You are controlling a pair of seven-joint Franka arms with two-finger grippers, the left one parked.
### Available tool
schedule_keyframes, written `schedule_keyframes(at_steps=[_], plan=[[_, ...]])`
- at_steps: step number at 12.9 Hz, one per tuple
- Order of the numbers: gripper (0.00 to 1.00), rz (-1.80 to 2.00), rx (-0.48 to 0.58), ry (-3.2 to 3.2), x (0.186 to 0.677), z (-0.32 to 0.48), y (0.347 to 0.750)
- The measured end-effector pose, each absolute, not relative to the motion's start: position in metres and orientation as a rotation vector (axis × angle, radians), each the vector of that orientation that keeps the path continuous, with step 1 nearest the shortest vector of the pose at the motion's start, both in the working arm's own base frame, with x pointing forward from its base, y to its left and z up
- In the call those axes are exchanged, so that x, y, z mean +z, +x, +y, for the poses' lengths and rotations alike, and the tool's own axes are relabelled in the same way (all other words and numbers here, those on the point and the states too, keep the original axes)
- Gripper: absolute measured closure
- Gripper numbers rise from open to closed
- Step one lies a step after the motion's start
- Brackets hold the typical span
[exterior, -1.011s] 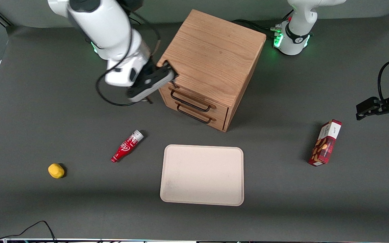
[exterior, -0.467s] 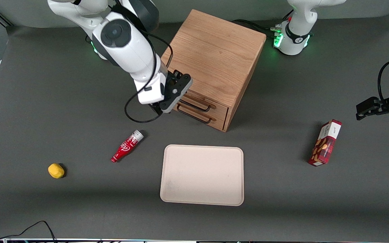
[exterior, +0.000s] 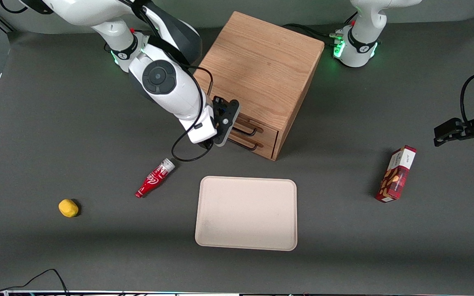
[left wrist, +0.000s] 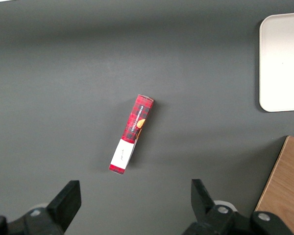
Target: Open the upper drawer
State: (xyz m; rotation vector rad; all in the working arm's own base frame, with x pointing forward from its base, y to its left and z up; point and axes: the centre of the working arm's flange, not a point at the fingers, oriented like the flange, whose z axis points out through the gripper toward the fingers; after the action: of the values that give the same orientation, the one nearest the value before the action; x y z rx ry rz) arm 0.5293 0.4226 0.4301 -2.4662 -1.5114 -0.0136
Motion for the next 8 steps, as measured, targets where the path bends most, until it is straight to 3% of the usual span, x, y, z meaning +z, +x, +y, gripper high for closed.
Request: schedule_keyframes(at_steps=[5,8], plan=[[0.0,-1.514,-0.011,-2.448,0.422,0.418,0.539],[0.0,-1.523,0.032,-2.415,0.386,0.415,0.547]])
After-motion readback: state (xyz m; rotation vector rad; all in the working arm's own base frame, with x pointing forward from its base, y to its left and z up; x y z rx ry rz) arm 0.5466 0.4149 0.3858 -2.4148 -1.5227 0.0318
